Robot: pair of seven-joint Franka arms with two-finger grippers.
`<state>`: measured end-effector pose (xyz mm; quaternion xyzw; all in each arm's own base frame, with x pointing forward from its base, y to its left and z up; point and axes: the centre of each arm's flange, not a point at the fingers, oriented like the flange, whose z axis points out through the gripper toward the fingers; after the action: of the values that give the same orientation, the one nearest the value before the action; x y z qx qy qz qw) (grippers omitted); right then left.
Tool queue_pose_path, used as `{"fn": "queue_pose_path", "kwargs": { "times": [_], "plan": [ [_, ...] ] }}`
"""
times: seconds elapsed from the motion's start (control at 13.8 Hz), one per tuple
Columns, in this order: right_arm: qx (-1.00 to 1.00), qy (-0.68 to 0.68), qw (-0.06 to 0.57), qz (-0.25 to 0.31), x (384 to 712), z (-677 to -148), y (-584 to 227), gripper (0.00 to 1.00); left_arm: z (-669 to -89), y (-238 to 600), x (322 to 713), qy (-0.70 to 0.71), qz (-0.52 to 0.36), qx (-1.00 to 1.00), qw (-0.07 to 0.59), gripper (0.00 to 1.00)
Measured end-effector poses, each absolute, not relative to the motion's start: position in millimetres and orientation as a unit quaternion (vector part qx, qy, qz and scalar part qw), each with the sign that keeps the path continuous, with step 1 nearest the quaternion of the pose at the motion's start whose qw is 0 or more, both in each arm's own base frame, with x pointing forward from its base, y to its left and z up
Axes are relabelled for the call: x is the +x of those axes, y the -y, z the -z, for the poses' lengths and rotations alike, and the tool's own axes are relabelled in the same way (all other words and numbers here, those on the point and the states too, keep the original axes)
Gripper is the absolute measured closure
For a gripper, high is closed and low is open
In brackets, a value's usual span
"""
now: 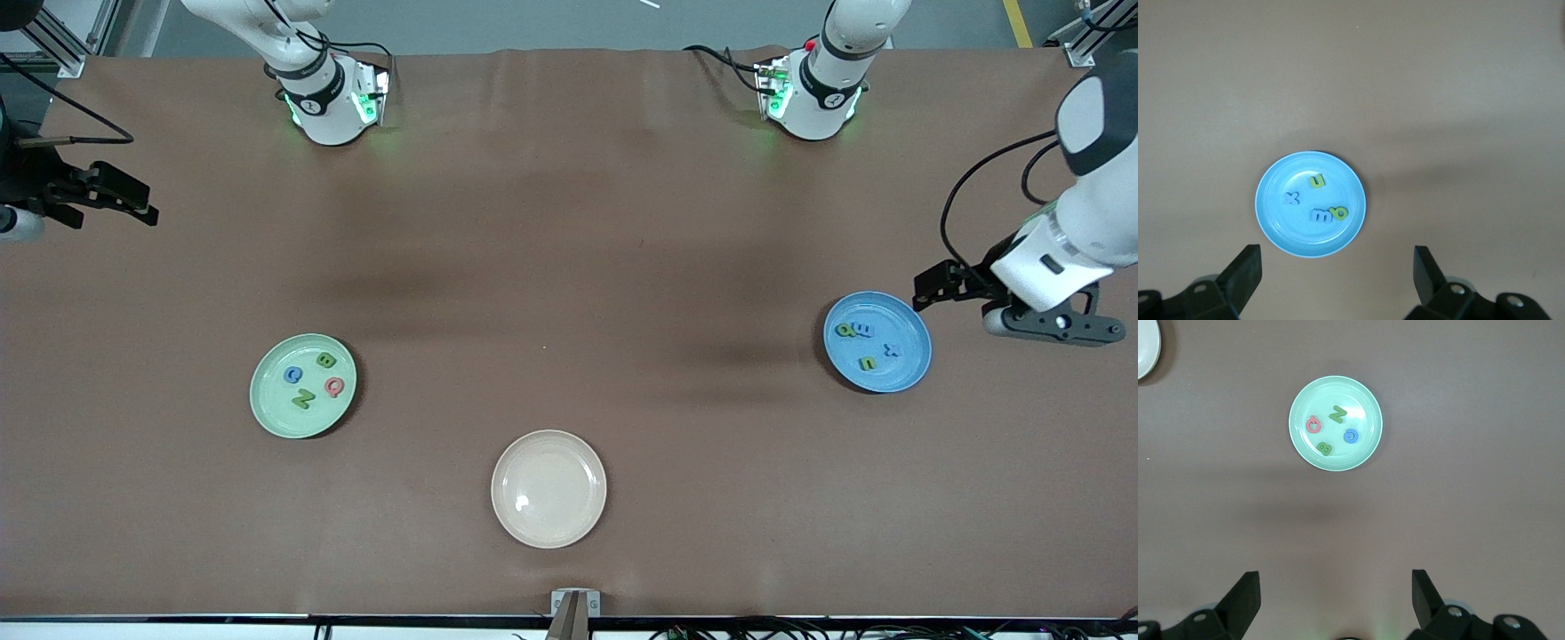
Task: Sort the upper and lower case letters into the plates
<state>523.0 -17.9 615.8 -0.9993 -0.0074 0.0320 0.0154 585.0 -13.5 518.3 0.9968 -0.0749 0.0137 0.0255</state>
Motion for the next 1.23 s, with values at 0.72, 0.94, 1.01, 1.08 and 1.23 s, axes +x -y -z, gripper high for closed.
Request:
{"fn": "queue_pose_path", "kwargs": {
  "times": [0.72, 0.94, 1.01, 1.08, 1.23],
  "plan": [
    [-0.999, 0.007, 0.015, -0.028, 524, -616, 19, 0.00, -562, -6, 578, 0.038, -0.006, 0.999, 0.018, 0.00],
    [-1.000, 0.007, 0.015, -0.026, 524, -617, 19, 0.00, -562, 7, 578, 0.045, -0.006, 0.999, 0.018, 0.00],
    [-1.000, 0.006, 0.015, -0.026, 524, -617, 19, 0.00, -562, 13, 578, 0.049, -0.005, 0.999, 0.018, 0.00],
    [-1.000, 0.006, 0.015, -0.026, 524, -617, 19, 0.00, -561, 18, 577, 0.050, -0.003, 0.999, 0.018, 0.00],
    [-1.000, 0.004, 0.015, -0.026, 524, -617, 20, 0.00, -557, 19, 579, 0.049, 0.001, 0.999, 0.016, 0.00]
  ]
}}
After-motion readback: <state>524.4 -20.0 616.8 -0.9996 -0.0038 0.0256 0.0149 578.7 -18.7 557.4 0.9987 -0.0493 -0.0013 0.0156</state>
